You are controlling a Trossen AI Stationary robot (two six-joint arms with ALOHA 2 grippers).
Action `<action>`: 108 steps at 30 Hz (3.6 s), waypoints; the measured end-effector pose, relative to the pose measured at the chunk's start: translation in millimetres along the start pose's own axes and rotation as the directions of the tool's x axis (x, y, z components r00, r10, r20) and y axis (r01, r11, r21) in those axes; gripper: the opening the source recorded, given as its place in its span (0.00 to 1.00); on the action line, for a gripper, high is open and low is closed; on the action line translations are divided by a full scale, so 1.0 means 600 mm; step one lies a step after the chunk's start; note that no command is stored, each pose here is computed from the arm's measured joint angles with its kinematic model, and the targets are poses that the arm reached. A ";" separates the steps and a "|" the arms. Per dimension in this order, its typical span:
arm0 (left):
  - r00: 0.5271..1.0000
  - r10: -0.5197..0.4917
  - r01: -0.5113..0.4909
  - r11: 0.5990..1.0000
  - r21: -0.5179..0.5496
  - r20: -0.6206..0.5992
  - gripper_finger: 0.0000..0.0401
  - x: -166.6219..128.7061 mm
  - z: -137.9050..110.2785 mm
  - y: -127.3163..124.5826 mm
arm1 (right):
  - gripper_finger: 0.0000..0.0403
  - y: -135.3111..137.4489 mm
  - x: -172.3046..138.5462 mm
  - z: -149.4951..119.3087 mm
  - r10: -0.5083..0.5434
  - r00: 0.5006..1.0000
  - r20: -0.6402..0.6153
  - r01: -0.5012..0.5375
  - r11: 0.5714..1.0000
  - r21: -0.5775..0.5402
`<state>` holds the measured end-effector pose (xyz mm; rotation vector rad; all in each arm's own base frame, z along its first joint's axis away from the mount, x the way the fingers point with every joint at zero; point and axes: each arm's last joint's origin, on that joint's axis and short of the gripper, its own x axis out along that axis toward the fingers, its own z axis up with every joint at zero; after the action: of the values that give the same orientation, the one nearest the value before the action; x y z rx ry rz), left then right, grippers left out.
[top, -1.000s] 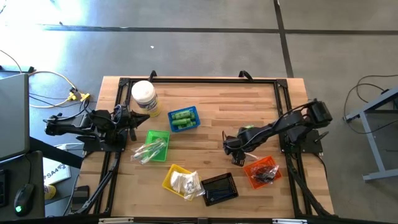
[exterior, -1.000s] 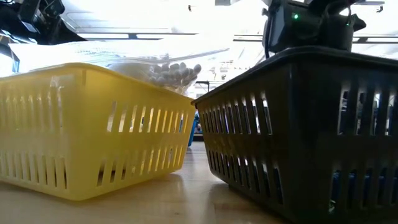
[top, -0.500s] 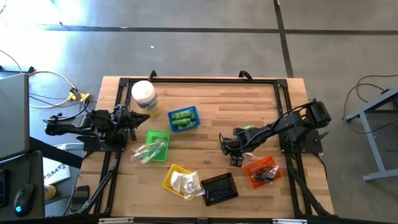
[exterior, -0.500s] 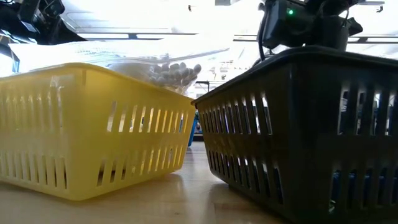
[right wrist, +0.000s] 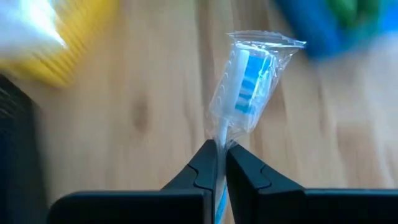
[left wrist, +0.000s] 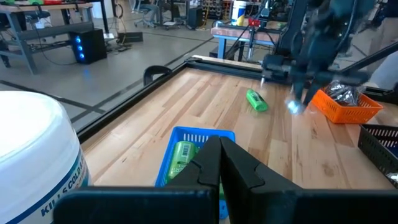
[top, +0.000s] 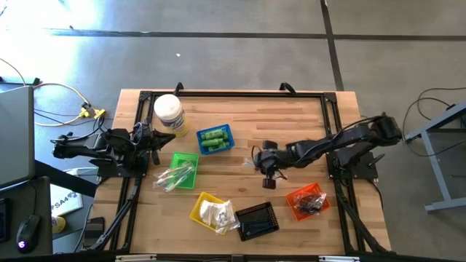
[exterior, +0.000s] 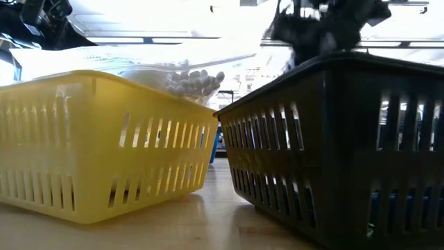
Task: Pick & Place Travel size toiletries
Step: Put the blue toothbrush into the green bin, then put the green shampoo into the blue bin
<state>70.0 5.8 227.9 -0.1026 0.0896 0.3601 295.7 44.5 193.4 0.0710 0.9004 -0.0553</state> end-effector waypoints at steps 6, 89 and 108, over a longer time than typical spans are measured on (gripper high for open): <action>1.000 0.000 0.000 1.000 -0.001 0.001 0.00 0.000 0.000 0.000 | 0.04 -0.007 -0.043 0.078 0.196 0.877 0.438 -0.150 0.979 -0.139; 0.995 -0.007 0.004 0.999 0.034 0.100 0.00 -0.021 0.046 0.004 | 0.38 -0.013 0.211 0.382 0.463 0.719 0.518 -0.154 0.834 -0.531; 0.996 -0.005 0.001 0.999 0.038 0.085 0.00 -0.021 0.043 0.005 | 0.01 -0.086 -0.128 0.362 0.522 0.621 0.585 -0.246 0.838 -0.487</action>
<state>58.8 7.0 254.3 -0.0497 0.0122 0.3591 413.6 -23.7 386.0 -0.1008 0.0844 0.4828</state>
